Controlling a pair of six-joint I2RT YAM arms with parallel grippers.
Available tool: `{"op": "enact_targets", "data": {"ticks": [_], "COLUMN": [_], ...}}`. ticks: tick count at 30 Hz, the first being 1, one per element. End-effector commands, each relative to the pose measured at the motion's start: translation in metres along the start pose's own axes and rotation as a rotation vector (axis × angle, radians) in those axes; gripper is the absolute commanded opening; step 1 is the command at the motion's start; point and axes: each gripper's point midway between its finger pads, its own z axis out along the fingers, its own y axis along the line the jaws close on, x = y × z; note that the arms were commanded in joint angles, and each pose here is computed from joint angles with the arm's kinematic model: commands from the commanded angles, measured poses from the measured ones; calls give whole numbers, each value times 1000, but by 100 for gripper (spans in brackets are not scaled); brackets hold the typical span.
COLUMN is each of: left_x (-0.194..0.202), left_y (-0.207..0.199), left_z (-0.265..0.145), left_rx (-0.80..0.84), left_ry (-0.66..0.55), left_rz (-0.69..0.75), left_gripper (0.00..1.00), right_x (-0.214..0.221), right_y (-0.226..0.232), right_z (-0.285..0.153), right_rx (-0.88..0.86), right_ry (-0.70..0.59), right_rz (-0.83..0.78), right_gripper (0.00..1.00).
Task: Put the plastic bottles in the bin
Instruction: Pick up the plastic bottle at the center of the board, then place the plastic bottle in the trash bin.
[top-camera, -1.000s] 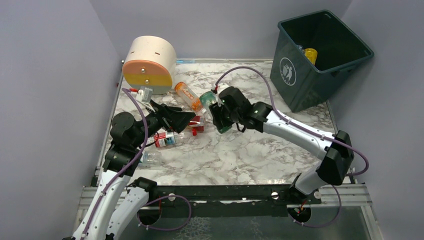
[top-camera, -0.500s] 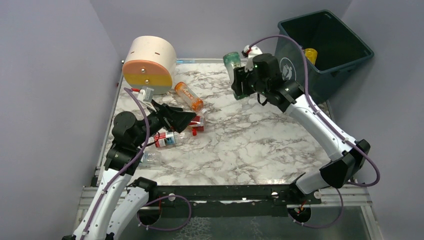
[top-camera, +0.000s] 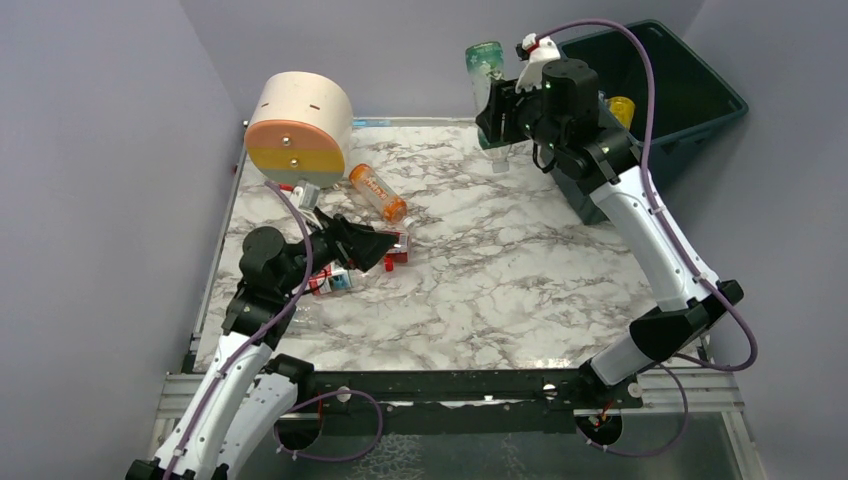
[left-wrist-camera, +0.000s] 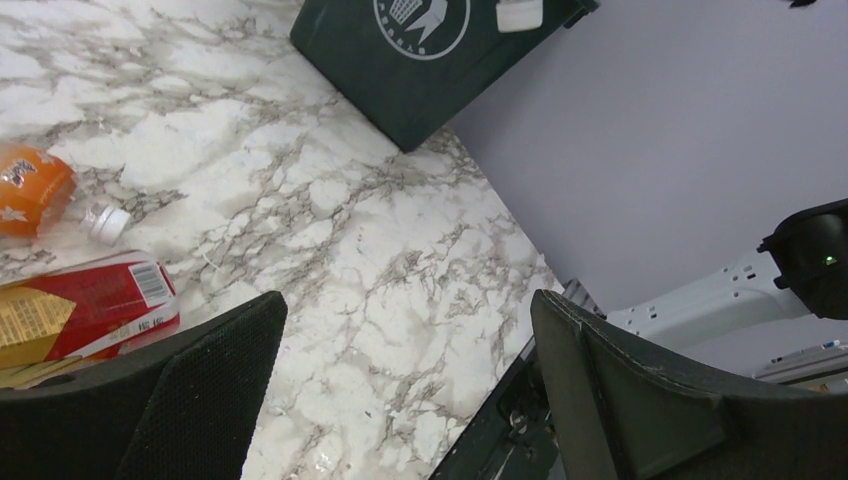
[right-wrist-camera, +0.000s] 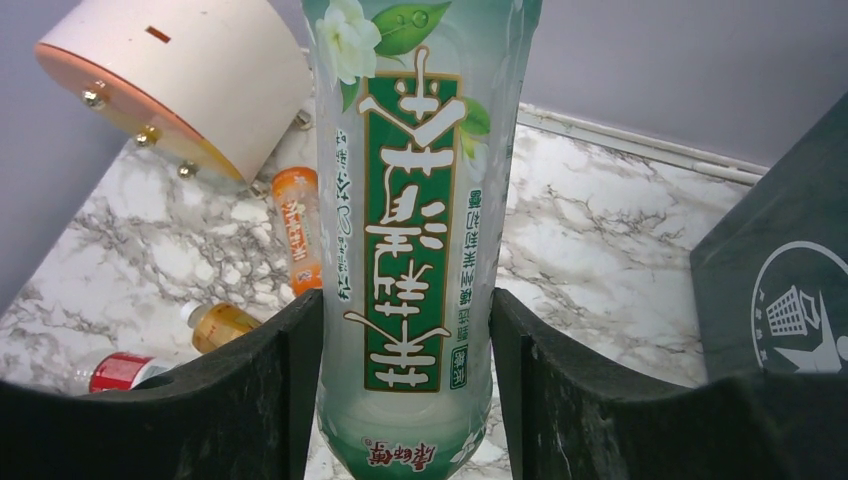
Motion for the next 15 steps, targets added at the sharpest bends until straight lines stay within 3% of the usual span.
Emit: {"op": "enact_targets", "data": {"ticks": [1,15], "left_x": [10,40], "left_y": [5,42], "left_z": [11,37], "left_rx": [56,44], "left_ry": [16,86], "left_rz": [-16,-67], "left_gripper": [99,99], "right_x": [-7,-29], "right_y": [-6,-12], "right_z": [13,69], "right_rx": [-14,-120], "right_ry": [-3,-62], "right_rz": [-9,54], "right_gripper": [59,59]}}
